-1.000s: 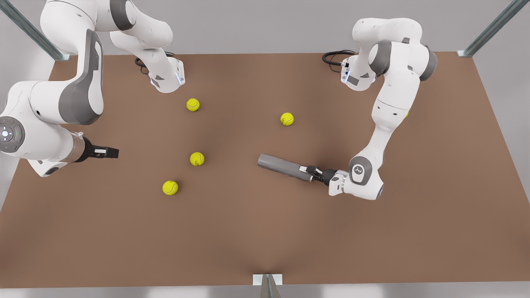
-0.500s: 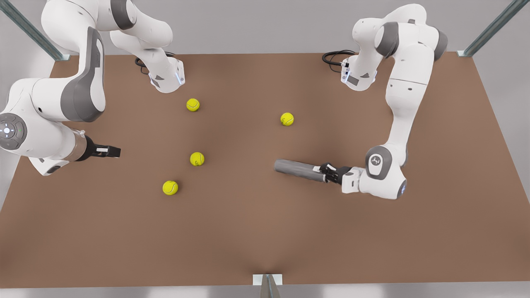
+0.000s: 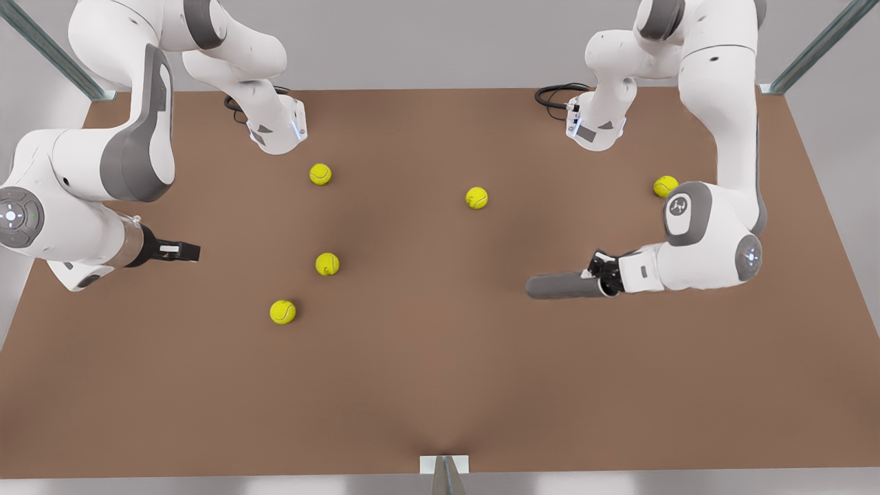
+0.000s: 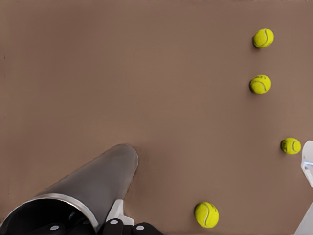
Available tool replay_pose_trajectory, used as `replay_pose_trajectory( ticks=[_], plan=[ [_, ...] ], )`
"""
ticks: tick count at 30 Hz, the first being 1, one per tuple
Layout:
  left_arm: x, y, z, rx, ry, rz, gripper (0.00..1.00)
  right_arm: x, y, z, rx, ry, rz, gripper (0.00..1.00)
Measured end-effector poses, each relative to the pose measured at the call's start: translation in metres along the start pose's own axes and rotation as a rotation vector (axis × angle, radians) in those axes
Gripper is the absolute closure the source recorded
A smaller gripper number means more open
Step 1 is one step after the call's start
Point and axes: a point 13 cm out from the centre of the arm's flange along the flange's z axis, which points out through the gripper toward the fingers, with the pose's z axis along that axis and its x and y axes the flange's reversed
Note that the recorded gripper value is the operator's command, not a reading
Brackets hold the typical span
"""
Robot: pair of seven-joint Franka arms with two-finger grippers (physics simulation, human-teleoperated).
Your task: Put the tennis tube upright
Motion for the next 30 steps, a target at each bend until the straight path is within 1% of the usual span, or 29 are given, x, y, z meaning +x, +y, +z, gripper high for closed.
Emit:
replay_pose_trajectory(
  ticks=[8, 11, 15, 23, 24, 26, 30],
  plan=[
    [0.008, 0.089, -0.062, -0.304, -0.083, -0.117, 0.79, 0.0, 0.002, 0.0, -0.001, 0.0, -0.001, 0.0],
    [0.011, 0.117, -0.068, -0.382, -0.087, -0.16, 0.79, 0.0, 0.002, 0.0, -0.001, 0.0, -0.002, 0.0],
    [0.02, 0.149, -0.071, -0.429, -0.091, -0.233, 0.79, 0.0, 0.003, 0.0, -0.001, 0.0, -0.003, 0.0],
    [0.022, 0.171, -0.047, -0.445, -0.073, -0.314, 0.79, 0.0, 0.003, 0.001, 0.0, 0.002, -0.002, 0.0],
    [0.023, 0.172, -0.047, -0.451, -0.071, -0.318, 0.69, 0.0, 0.003, 0.001, 0.0, 0.002, -0.001, 0.0],
    [0.023, 0.173, -0.044, -0.453, -0.068, -0.328, 0.0, 0.0, 0.003, 0.001, 0.0, 0.002, -0.001, 0.0],
    [0.021, 0.17, -0.041, -0.426, -0.076, -0.335, 0.0, 0.0, 0.003, 0.001, 0.0, 0.002, 0.001, 0.0]
  ],
)
